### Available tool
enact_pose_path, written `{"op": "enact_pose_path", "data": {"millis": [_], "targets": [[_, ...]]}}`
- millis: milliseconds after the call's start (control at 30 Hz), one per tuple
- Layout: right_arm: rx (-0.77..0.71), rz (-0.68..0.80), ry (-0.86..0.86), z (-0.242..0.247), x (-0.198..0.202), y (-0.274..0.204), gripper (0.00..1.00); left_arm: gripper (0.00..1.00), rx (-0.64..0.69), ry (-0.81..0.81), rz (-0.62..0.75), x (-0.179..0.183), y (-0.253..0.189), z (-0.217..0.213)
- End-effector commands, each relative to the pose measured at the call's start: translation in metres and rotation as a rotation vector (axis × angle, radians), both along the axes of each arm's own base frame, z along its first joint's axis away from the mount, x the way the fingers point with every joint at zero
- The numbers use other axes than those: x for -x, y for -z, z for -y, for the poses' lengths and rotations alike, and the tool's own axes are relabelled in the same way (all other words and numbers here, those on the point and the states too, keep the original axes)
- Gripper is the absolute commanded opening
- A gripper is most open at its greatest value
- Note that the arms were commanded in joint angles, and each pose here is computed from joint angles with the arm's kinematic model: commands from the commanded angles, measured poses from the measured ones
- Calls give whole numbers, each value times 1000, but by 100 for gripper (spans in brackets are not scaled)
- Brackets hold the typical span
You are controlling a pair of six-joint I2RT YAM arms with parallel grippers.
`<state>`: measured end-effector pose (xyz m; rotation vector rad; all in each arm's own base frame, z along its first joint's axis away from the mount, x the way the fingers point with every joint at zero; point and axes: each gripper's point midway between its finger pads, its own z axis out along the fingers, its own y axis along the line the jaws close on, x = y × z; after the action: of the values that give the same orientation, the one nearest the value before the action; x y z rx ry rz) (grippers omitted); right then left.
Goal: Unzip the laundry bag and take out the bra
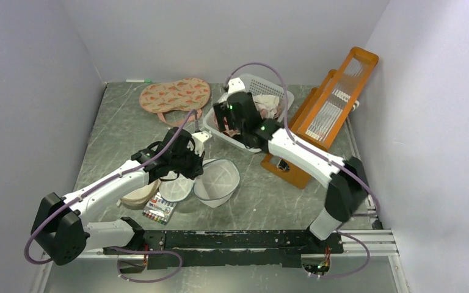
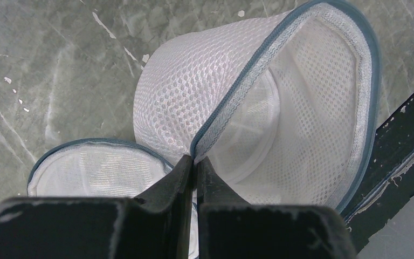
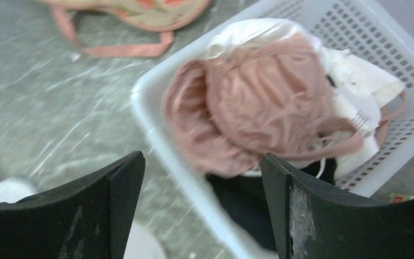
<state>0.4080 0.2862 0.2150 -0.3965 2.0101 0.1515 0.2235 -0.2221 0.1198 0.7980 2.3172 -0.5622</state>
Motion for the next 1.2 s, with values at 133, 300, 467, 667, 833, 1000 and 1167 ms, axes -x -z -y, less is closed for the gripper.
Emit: {"op": "enact_pose_path", "data": {"millis": [133,300,467,667,833,1000,1167], "targets": [[-24,-121,-106,4,105,39,83,15,35,10,38,-5,-17,7],[-203,-237,-263,0,162,55,85,15,40,16,38,-4,-18,8],[-300,-263,-287,7,185,60,90,15,37,22,25,-4,-15,9],[-364,-321,-311,-2,196,76,90,17,31,21,17,-4,-12,9],[-370,-338,-313,-5,197,86,89,26,27,17,18,-4,-11,9],[-281,-325,-147,22,182,113,40,47,36,12,33,-5,-16,8],[-231,-271,42,60,173,119,6,80,44,-23,80,-9,-27,3]]}}
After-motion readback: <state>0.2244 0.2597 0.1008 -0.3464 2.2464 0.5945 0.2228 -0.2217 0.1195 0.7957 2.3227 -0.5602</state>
